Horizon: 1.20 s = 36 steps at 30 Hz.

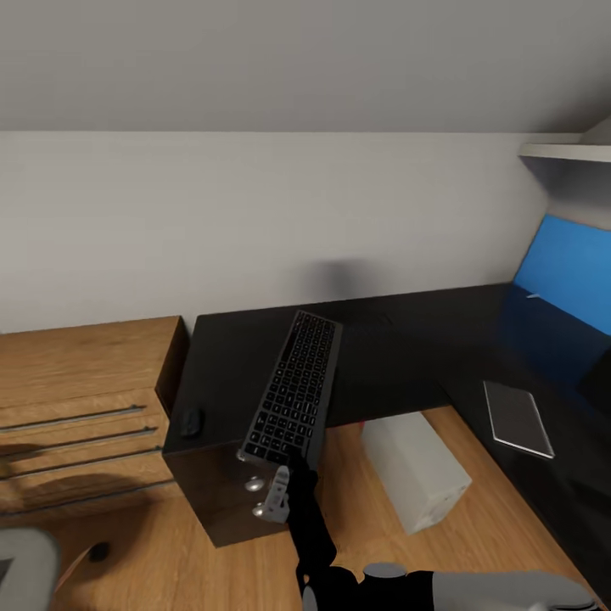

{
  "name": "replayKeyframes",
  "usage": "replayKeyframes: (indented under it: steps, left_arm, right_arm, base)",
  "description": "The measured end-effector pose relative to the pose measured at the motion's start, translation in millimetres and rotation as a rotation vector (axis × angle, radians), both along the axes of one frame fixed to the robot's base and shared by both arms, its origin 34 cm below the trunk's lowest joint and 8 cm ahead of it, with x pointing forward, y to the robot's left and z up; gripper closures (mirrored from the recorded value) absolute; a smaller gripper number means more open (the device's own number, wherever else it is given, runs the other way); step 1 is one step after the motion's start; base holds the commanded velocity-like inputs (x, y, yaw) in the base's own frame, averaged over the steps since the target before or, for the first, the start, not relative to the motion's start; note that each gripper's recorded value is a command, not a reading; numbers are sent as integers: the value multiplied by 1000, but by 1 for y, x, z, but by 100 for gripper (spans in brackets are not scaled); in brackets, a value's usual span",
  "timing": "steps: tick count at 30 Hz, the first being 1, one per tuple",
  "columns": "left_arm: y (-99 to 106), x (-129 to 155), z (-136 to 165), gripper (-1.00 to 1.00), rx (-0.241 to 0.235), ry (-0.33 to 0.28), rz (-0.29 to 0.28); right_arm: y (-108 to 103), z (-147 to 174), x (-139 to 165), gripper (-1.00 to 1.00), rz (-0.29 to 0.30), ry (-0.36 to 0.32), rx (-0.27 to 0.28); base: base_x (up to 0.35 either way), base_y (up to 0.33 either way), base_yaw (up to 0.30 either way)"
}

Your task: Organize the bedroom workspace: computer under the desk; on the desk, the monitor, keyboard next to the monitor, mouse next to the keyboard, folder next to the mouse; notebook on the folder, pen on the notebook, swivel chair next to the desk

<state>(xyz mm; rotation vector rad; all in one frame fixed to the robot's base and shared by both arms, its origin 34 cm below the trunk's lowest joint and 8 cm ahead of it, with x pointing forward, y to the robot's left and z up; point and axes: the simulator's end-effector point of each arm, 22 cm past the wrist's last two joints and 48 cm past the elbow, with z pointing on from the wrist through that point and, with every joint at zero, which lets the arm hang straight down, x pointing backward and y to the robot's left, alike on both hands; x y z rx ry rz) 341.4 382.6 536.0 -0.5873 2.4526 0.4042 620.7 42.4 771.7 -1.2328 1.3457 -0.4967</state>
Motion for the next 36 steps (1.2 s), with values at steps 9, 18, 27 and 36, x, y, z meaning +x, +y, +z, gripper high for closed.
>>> replayKeyframes:
  steps: [9,18,27,36]
  left_arm:
    - [-3,-8,-5,-100,-4,19,-1]
    - [-8,-9,-6,-100,-12,23,-4]
    - [-12,-9,-7,-100,2,31,-37]
    - [-12,-10,-8,-100,3,33,-37]
  right_arm:
    - [5,-1,-5,100,4,7,4]
    - [5,-2,-6,100,6,11,3]
    - [12,-11,-21,100,57,13,-26]
    - [12,-25,-33,100,98,19,-69]
  base:
    - [-24,-143,269]
    - [-3,-16,172]
    - [0,-1,5]
    - [-32,-139,0]
